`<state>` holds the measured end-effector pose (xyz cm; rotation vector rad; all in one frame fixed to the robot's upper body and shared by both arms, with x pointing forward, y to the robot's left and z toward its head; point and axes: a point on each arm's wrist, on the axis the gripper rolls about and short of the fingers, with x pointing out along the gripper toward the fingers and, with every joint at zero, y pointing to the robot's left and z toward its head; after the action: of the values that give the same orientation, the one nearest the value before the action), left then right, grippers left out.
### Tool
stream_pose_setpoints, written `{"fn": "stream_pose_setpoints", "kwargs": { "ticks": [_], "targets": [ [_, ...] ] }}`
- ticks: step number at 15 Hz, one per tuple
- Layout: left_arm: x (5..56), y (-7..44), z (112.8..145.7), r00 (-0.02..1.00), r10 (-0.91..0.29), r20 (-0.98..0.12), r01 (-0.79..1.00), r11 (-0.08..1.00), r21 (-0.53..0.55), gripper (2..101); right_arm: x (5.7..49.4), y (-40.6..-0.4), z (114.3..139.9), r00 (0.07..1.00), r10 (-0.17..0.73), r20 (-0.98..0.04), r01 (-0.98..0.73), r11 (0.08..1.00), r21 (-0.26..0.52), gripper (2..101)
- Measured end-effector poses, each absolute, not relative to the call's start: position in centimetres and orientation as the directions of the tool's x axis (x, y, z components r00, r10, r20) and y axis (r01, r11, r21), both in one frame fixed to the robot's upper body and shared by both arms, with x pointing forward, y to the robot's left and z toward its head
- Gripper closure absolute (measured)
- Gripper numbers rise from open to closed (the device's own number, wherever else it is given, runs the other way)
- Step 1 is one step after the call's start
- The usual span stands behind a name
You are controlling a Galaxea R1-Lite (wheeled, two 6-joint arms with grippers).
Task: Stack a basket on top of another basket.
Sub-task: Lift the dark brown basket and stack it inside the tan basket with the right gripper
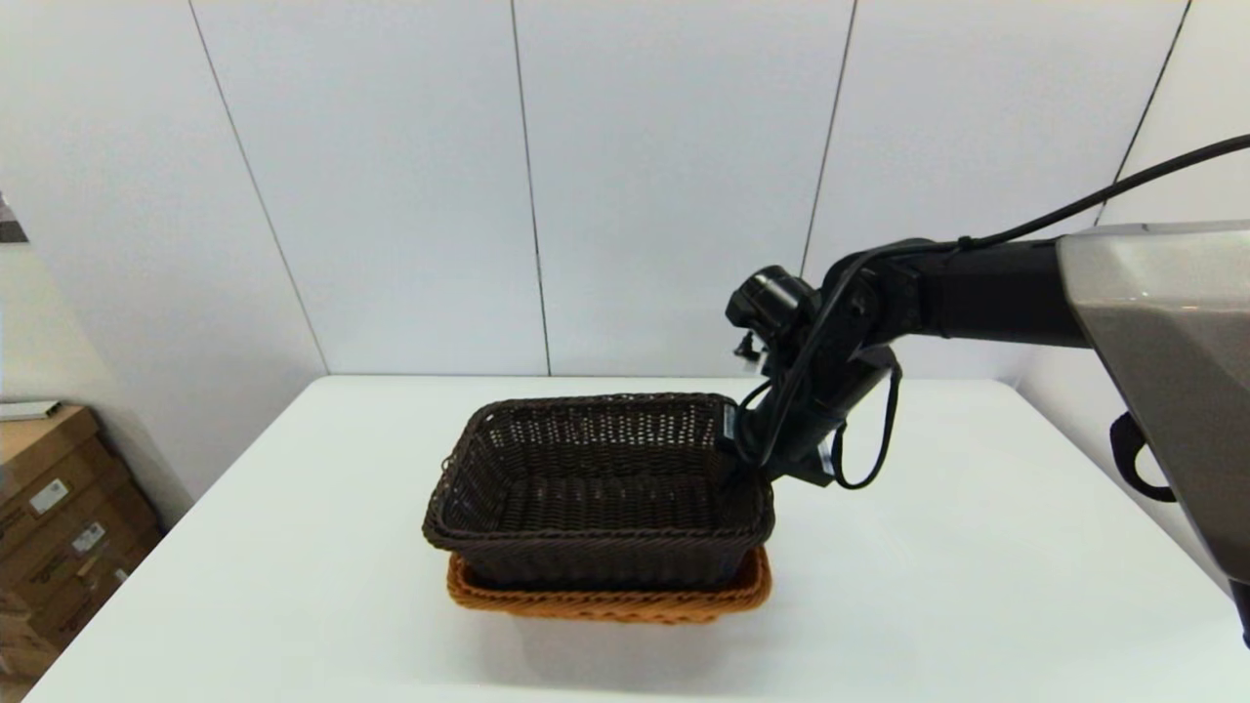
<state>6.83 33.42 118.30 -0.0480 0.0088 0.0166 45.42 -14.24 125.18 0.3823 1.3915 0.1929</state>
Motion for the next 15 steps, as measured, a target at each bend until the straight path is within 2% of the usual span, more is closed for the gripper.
{"fn": "stream_pose_setpoints", "kwargs": {
  "ticks": [5, 15],
  "targets": [
    [6.8, 33.4, 118.3, 1.000, 0.016, -0.010, -0.017, 0.999, -0.048, 5.4, 46.6, -14.6, 125.0, 0.249, 0.375, -0.893, 0.083, 0.910, 0.406, 87.8],
    [6.8, 33.4, 118.3, 1.000, 0.016, -0.010, -0.017, 0.999, -0.048, 5.4, 46.9, -15.5, 124.0, 0.234, 0.363, -0.902, 0.118, 0.910, 0.397, 87.8]
  ]
}}
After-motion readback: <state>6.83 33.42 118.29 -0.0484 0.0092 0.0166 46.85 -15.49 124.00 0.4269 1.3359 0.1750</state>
